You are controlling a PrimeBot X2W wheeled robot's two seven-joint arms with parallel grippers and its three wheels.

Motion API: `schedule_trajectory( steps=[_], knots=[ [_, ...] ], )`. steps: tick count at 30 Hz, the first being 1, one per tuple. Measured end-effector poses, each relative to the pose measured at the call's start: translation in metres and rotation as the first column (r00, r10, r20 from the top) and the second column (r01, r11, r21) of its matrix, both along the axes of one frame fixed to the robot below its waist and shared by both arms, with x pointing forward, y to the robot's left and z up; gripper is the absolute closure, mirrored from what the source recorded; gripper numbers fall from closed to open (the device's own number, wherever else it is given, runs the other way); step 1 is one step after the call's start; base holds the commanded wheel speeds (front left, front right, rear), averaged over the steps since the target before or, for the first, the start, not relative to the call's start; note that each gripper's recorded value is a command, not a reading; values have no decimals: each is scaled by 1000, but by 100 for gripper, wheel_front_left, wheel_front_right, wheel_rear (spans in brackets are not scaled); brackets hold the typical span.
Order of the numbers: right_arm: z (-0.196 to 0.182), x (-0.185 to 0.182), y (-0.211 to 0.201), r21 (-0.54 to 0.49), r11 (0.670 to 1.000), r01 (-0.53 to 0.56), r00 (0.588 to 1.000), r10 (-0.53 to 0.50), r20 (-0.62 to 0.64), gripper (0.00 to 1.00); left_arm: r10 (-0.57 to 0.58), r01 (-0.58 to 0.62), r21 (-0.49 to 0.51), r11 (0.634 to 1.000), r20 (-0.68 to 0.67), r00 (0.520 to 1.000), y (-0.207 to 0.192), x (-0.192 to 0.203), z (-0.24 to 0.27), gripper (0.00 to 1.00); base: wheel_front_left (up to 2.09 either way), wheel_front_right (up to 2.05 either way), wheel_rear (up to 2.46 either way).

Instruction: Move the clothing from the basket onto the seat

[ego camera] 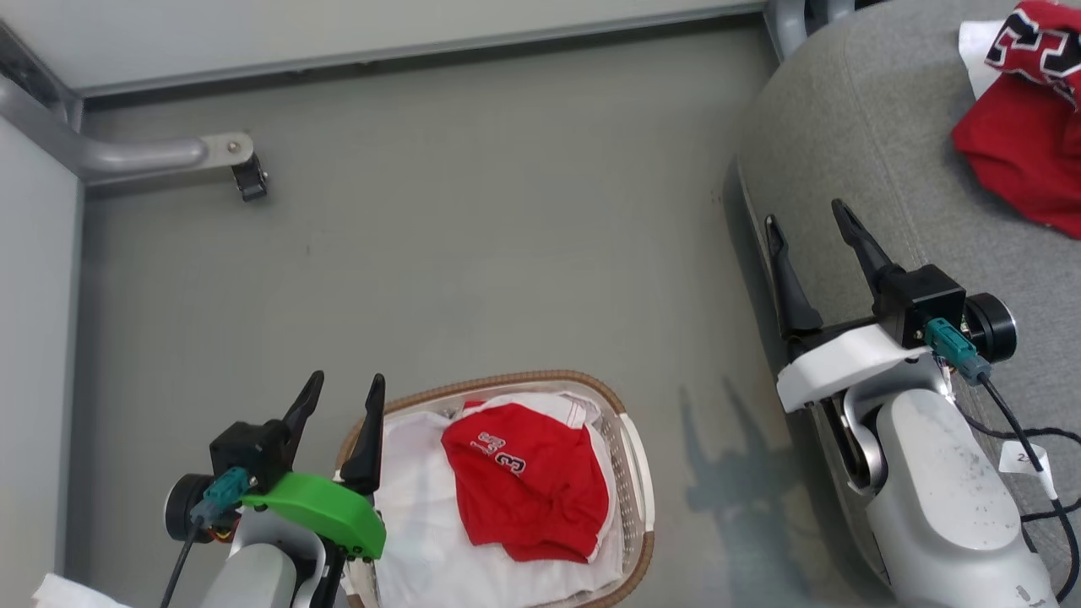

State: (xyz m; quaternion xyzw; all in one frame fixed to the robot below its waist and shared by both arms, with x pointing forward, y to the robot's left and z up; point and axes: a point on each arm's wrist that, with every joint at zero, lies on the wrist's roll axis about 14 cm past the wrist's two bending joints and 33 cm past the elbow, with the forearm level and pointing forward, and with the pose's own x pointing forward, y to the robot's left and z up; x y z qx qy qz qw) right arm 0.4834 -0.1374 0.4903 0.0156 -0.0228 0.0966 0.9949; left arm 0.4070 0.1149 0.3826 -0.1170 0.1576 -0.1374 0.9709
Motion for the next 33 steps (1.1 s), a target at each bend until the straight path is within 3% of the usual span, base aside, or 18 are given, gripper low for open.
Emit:
schedule_trajectory(
  steps=[12,27,33],
  knots=[
    [-50,36,-9,-26,1000,11,998,-13,-64,0,-233,238,-13,971,-252,939,-52,1,-96,0,0,0,0],
    [-133,54,-23,-45,999,31,980,-39,-193,0,-379,446,26,895,-484,788,-62,-18,-206,0,0,0,0],
    [-158,50,-31,-56,997,48,969,-60,-240,0,-393,478,29,878,-529,752,-65,-21,-233,0,0,0,0]
  ],
)
